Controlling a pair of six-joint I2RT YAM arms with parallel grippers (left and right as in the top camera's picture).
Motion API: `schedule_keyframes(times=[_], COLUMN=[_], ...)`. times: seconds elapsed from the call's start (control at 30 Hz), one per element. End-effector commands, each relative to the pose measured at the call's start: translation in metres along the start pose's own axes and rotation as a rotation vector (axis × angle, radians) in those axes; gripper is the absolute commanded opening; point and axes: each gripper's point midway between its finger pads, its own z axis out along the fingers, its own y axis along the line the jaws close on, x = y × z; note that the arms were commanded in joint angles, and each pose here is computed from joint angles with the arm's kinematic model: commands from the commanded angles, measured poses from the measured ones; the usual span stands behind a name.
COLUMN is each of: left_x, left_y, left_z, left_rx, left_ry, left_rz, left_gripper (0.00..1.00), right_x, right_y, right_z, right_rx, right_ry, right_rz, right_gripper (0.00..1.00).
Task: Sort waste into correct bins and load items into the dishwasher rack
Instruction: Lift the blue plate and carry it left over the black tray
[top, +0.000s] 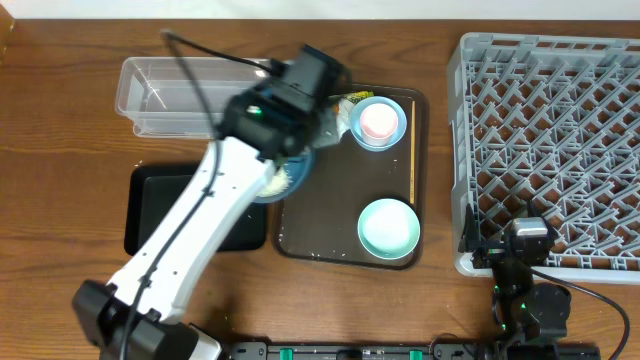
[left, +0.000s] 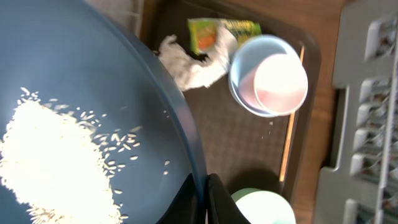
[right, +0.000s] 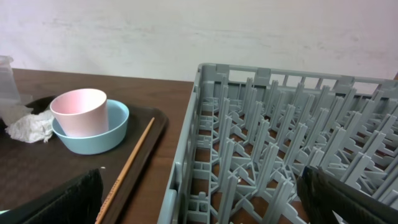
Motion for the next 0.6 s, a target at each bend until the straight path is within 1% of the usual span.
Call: schedule_keyframes(times=[0.0, 0.17, 0.4, 0.57], left_x=[-0.005, -0.007, -0.01, -0.009], left_y=[0.007, 0.021, 0.057, 0.051], left_z=[-0.009, -0.006, -0.003, -0.007], left_rx=[0.053, 0.099, 0.051, 0.166], left_ry=[0.022, 0.086, 0.129, 0.183], left_rz=[-0.02, -0.072, -0.159, -0.141], left_gripper=[0.06, 0.06, 0.06, 0.06], right_x=[0.001, 0.001, 0.001, 0.001], right_y=[-0.002, -0.002, -0.002, -0.002], right_z=[0.0, 0.0, 0.0, 0.0], right_rx=[0.007, 0.007, 0.007, 0.007], right_ry=[0.0, 0.0, 0.0, 0.0], right_rz=[-0.011, -0.011, -0.011, -0.011], right_gripper=[0.99, 0.99, 0.99, 0.99])
